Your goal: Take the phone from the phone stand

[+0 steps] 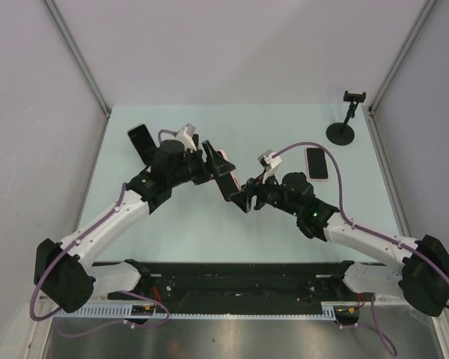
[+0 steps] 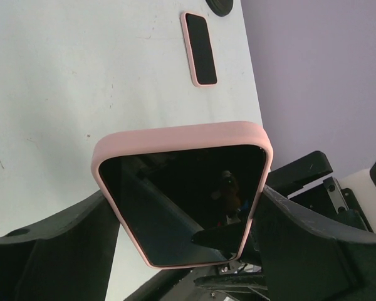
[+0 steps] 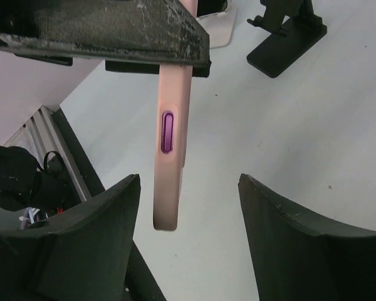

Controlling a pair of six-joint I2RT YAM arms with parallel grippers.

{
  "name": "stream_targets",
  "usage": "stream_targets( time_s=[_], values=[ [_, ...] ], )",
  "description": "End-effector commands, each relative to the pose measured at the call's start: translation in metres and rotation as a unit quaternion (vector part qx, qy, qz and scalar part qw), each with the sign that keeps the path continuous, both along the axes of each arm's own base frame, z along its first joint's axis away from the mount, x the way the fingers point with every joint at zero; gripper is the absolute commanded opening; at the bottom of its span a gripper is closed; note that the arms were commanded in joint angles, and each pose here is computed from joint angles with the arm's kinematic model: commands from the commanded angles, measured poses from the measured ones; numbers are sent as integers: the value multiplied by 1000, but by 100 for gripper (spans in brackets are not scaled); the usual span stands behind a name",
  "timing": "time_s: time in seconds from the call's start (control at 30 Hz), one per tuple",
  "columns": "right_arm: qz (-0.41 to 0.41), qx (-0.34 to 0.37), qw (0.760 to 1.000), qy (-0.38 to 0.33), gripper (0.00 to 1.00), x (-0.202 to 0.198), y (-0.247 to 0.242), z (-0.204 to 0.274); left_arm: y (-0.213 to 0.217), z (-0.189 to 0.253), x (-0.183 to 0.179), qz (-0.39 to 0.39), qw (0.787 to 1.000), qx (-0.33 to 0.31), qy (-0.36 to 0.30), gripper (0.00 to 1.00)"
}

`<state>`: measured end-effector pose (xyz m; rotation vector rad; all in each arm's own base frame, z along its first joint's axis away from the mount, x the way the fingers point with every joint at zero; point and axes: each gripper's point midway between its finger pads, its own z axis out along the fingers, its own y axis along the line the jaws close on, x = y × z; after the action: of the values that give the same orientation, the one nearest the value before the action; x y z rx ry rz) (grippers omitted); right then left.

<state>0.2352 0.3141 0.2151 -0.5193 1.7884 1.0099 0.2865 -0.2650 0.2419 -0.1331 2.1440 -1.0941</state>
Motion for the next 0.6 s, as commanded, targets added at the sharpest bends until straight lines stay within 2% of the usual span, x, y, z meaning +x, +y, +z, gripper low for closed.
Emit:
stream_targets(
  time_s=[0.0, 0.17, 0.2, 0.27, 0.3, 0.33, 0.4, 0.43, 0.47, 0.53, 0.57],
  values=[
    [13, 43, 999, -18, 64, 0, 14, 20, -7, 38, -4, -6, 998, -48, -42, 0],
    [16, 49, 999, -10, 49, 0, 20, 17, -10, 39, -7, -13, 998, -49, -45, 1],
    [15, 48, 999, -9, 40, 1, 20, 15, -10, 40, -7, -12, 998, -49, -48, 1],
    [10, 48, 999, -6, 30, 2, 19, 15, -8, 41, -8, -11, 997, -45, -55, 6],
    [8, 49, 999, -7, 19, 2, 18, 17, -7, 41, -7, -9, 997, -44, -57, 8],
    [0, 49, 999, -4, 13, 4, 16, 16, -5, 40, -7, -5, 997, -39, -61, 10],
    [-12, 50, 999, 4, 0, 7, 12, 15, -1, 44, -6, 0, 997, -37, -71, 21],
    [-18, 52, 998, 8, 0, 9, 9, 16, 0, 43, -6, 3, 997, -32, -76, 28],
    [-23, 51, 998, 19, 0, 11, 7, 14, 1, 45, -6, 3, 996, -30, -84, 42],
    [-36, 51, 998, 29, 0, 16, -1, 12, 5, 48, -6, 3, 995, -20, -100, 56],
    [-42, 46, 997, 38, 0, 18, -5, 9, 8, 51, -5, 6, 994, -16, -110, 70]
  ],
)
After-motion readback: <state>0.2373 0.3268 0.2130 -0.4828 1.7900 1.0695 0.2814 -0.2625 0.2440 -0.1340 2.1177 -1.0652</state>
